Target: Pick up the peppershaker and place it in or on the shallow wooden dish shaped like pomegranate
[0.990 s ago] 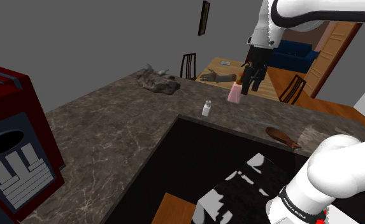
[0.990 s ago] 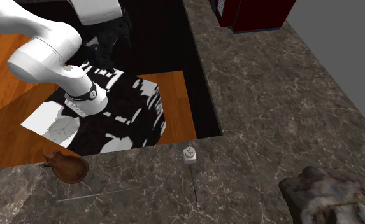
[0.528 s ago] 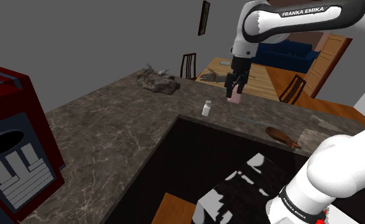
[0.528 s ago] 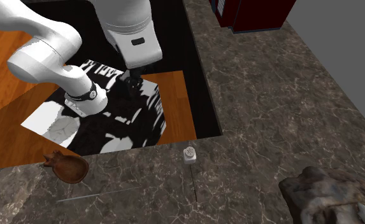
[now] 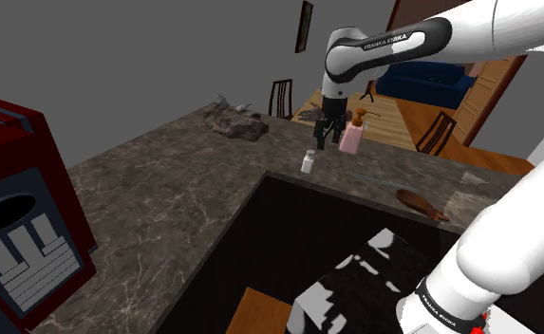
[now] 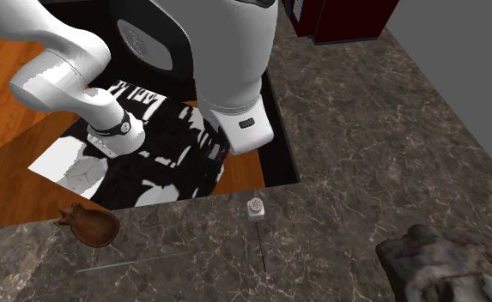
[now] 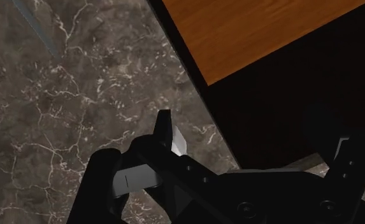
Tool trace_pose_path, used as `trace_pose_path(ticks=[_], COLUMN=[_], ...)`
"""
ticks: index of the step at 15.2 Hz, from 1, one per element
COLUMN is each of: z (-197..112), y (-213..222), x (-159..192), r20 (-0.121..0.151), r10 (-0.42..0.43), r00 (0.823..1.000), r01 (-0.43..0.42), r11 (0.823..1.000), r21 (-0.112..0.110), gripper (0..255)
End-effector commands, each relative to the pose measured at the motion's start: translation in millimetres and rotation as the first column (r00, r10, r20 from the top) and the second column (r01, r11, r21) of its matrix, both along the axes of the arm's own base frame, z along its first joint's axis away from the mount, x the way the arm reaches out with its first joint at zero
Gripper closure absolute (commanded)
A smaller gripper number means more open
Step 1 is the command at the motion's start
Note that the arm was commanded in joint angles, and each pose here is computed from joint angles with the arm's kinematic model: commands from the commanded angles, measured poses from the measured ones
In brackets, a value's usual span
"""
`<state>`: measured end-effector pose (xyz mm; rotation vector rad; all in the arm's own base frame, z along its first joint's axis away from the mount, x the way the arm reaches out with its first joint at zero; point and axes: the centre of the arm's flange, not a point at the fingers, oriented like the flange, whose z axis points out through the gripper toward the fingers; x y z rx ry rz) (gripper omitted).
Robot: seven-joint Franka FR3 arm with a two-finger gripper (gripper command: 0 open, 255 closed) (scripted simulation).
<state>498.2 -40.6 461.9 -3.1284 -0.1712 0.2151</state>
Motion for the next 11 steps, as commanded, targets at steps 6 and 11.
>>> trace_pose_path(ticks=[6,11], z=[-53,-91], y=[-19,-33], x=[76,130], r20=[-0.021,-0.036], r10=[0.012,0.021], r00=[1.000,0.999], r01=[-0.013,-0.023], r11=[0.999,0.998], r21=[-0.033,-0.056], gripper=[0,0])
